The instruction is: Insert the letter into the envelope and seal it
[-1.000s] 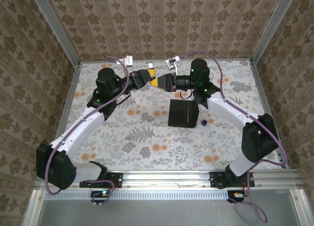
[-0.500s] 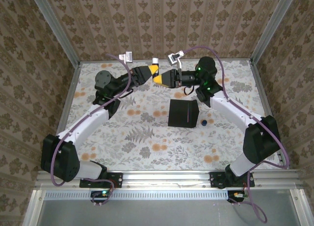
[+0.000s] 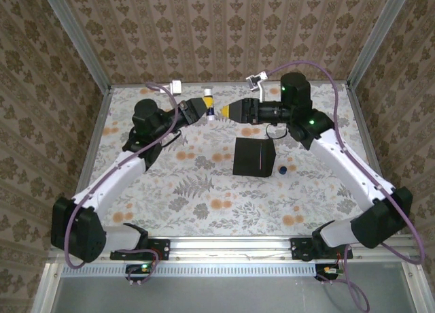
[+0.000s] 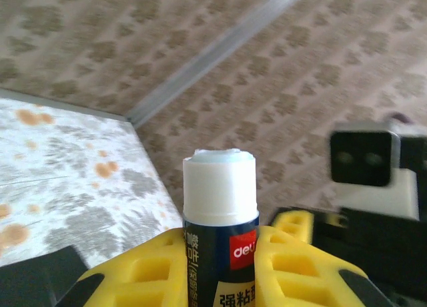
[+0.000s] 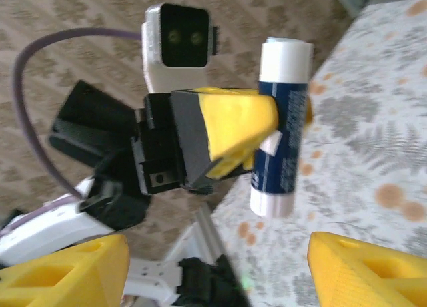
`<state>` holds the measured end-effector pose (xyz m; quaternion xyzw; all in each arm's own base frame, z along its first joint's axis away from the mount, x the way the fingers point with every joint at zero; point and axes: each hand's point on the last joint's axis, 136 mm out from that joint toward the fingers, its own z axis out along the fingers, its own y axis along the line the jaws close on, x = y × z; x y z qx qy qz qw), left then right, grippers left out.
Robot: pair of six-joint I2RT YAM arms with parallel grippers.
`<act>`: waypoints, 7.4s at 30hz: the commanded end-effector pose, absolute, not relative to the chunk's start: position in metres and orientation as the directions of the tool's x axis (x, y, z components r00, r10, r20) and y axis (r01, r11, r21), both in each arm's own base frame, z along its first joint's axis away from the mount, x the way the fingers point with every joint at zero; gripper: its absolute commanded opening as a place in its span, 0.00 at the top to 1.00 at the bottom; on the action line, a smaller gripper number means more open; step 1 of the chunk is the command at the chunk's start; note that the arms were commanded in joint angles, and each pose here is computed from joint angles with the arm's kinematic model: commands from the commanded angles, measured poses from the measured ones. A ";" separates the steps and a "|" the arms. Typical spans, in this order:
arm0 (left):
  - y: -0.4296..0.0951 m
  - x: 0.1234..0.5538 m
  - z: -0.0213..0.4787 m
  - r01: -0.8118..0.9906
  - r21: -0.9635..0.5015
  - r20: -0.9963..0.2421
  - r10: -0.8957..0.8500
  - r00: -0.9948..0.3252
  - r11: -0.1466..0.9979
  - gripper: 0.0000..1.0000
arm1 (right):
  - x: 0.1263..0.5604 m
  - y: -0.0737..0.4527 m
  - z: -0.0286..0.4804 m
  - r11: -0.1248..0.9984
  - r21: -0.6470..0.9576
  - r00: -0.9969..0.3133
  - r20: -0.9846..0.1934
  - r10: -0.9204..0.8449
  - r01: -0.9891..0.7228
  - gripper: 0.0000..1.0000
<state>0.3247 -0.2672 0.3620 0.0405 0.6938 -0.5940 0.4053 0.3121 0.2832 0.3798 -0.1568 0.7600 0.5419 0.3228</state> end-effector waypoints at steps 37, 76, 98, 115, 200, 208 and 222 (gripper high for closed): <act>-0.257 0.322 0.336 0.288 -0.854 -0.509 -0.577 -0.639 0.434 1.00 | 0.339 0.339 0.307 0.669 0.527 -0.713 -0.701 -0.007 -0.524 0.52; -0.283 0.299 0.399 0.632 -0.763 -0.599 -0.518 -0.610 0.139 1.00 | 0.330 0.304 0.411 -0.044 0.831 -0.817 -0.534 0.217 -0.555 0.75; -0.277 0.309 0.392 0.600 -0.760 -0.633 -0.492 -0.598 0.249 1.00 | 0.324 0.273 0.382 0.480 0.659 -0.714 -0.694 0.092 -0.579 0.50; -0.254 0.330 0.366 0.391 -0.814 -0.580 -0.576 -0.576 0.430 1.00 | 0.318 0.307 0.313 0.719 0.447 -0.702 -0.707 -0.080 -0.532 0.38; -0.315 0.252 0.442 0.737 -0.666 -0.676 -0.327 -0.660 -0.111 1.00 | 0.265 0.299 0.470 -0.085 0.612 -0.617 -0.784 0.067 -0.786 0.72; -0.309 0.264 0.433 0.734 -0.679 -0.677 -0.371 -0.635 -0.016 1.00 | 0.291 0.291 0.435 0.155 0.642 -0.640 -0.765 0.072 -0.751 0.65; -0.269 0.312 0.378 0.510 -0.719 -0.692 -0.429 -0.580 0.472 1.00 | 0.308 0.268 0.381 0.633 0.452 -0.572 -0.820 0.017 -0.629 0.42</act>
